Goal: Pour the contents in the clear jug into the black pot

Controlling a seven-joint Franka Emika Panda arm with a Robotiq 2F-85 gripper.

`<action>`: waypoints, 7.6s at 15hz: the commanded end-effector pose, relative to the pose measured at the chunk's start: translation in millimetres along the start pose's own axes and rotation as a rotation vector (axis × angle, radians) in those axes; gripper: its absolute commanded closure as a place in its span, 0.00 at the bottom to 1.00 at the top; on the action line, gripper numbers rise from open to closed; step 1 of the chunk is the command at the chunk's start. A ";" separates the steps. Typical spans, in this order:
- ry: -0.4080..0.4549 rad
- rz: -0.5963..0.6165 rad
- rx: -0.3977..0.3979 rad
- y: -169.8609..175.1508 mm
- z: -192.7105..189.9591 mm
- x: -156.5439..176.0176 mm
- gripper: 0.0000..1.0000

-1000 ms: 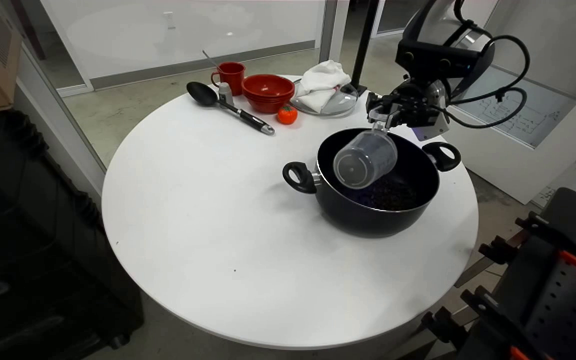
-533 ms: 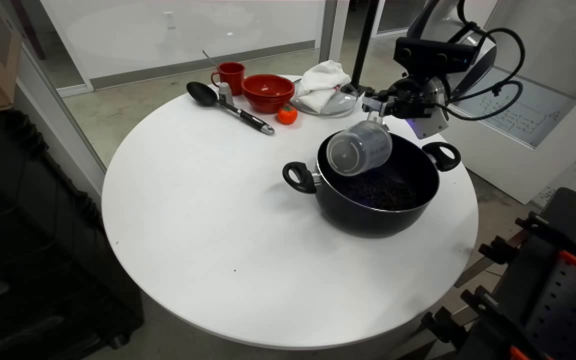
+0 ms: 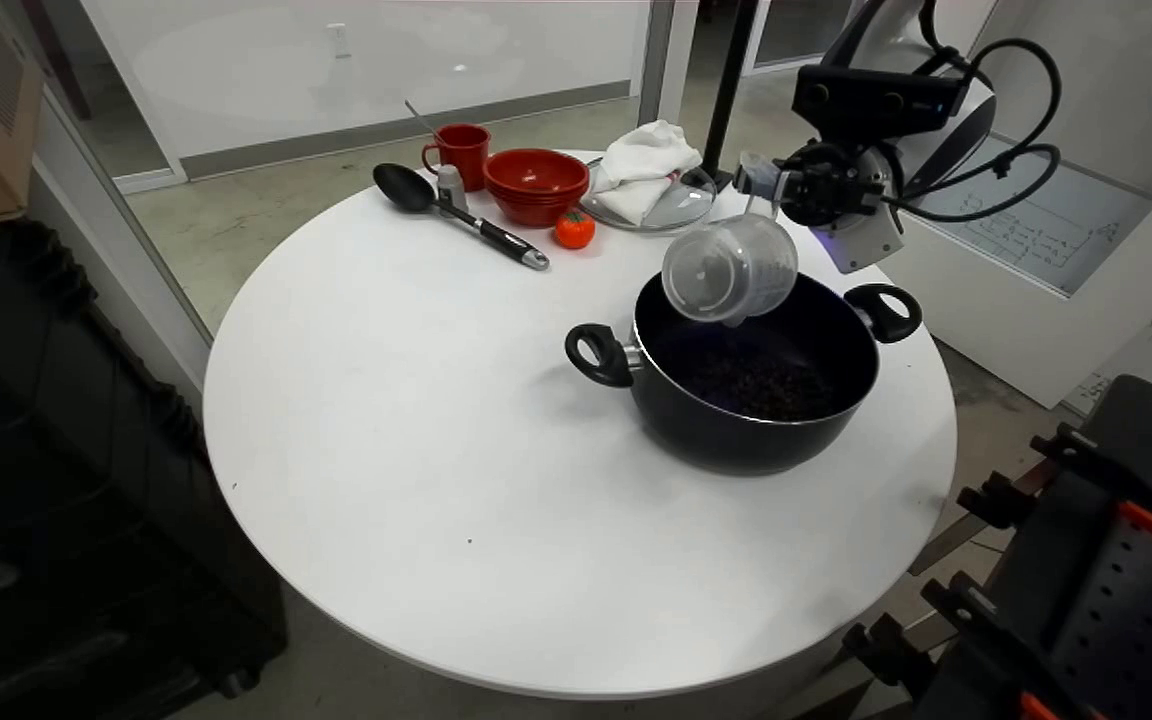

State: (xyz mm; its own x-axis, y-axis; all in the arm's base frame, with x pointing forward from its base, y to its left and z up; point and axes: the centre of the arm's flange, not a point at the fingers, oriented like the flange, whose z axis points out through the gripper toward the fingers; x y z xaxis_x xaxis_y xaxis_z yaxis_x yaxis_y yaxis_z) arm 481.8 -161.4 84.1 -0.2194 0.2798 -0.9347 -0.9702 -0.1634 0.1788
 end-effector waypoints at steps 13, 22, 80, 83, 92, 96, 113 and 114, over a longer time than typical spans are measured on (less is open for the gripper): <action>0.179 -0.086 -0.083 -2.2 3.4 3.2 0.94; 0.360 -0.335 -0.340 -10.9 101.3 -32.2 0.94; 1.357 -1.518 -1.370 -310.8 380.7 -74.7 0.94; 1.405 -1.429 -1.388 -318.5 334.6 -60.4 0.94; 1.505 -1.263 -1.385 -332.7 233.4 -28.9 0.94; 1.514 -1.264 -1.381 -338.0 228.9 -31.8 0.49; 1.384 -1.506 -1.062 -353.0 369.8 -196.4 0.00; 1.414 -1.538 -1.043 -350.3 385.3 -216.9 0.00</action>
State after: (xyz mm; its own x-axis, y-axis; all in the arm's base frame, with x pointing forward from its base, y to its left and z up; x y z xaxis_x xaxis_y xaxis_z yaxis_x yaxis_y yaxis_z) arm 798.1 174.2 289.3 0.9819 0.1434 0.1235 0.1761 -0.9315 -0.3183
